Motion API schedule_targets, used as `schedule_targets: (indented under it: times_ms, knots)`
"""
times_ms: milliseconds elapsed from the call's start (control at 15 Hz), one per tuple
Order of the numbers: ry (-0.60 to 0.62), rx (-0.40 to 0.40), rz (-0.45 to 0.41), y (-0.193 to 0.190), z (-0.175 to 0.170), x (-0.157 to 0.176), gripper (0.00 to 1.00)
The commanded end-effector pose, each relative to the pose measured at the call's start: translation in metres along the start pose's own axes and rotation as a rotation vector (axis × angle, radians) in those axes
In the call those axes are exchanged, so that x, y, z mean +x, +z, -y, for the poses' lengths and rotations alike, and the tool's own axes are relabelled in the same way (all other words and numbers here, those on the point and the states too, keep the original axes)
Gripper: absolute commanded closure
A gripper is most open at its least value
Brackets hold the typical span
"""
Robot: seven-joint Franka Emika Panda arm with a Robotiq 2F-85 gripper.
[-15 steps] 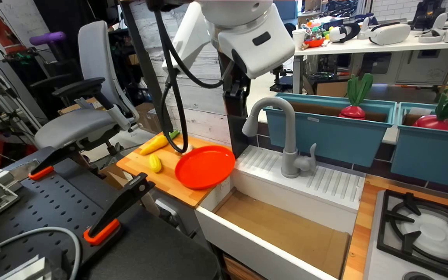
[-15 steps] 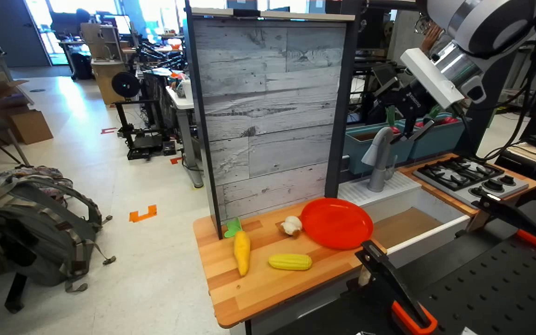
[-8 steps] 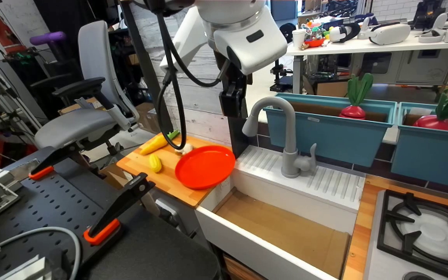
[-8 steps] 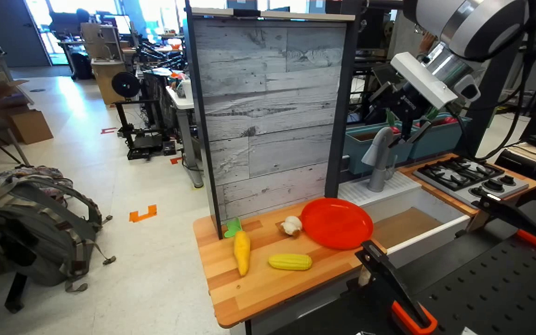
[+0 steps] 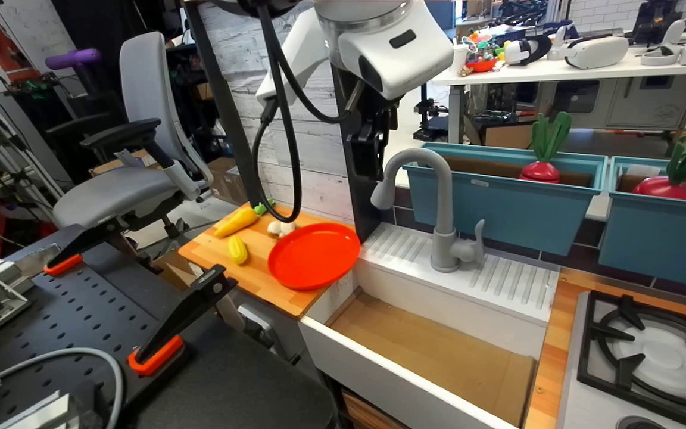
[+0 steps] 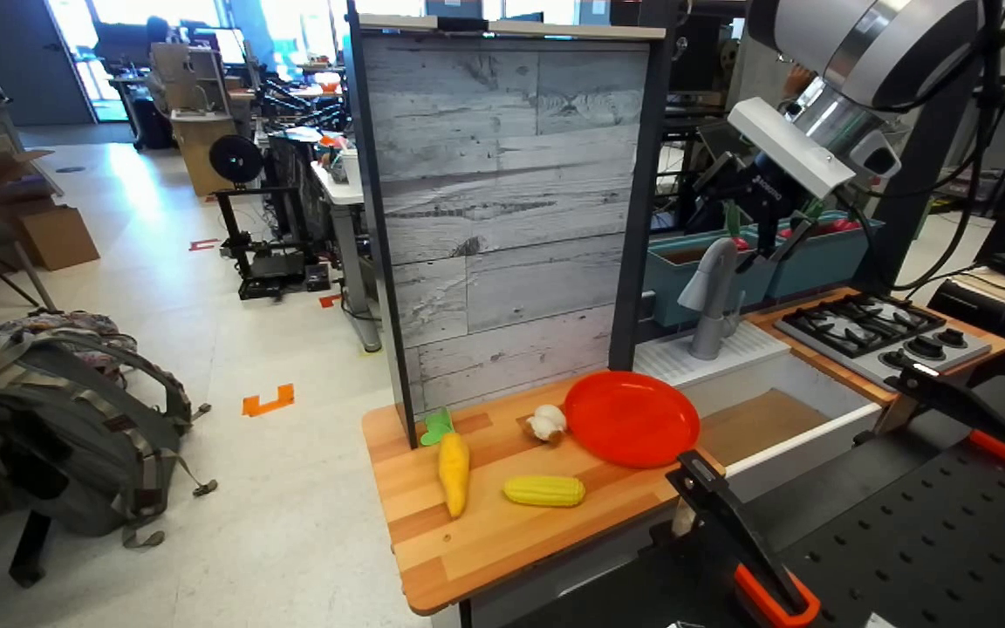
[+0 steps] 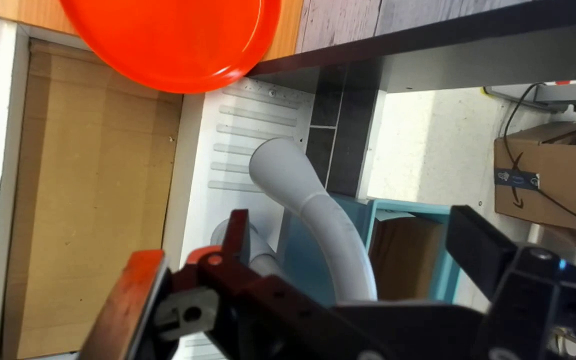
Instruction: Move the carrot plushie away from you, then turn the tap nozzle to the right, finally, put the doll on the orange plate
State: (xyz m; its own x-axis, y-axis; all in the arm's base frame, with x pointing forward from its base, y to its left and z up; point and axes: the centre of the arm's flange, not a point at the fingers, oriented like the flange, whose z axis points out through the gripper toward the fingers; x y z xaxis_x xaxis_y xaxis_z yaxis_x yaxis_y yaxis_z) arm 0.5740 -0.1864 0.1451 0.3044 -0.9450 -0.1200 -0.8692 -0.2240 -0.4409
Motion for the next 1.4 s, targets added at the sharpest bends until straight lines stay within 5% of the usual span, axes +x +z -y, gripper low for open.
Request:
schedule_targets:
  times_ms: [0, 467, 533, 600, 1133, 1333]
  knots:
    - [-0.017, -0.030, -0.036, 0.007, 0.017, 0.006, 0.00]
    - [-0.061, -0.096, -0.050, 0.031, 0.024, -0.004, 0.00]
    - [-0.064, -0.103, -0.048, 0.034, 0.023, -0.004, 0.25]
    - [-0.074, -0.109, -0.048, 0.036, 0.022, -0.004, 0.26]
    - [-0.090, -0.109, -0.075, 0.032, 0.013, -0.002, 0.88]
    - [-0.100, -0.109, -0.080, 0.029, 0.007, -0.005, 0.92]
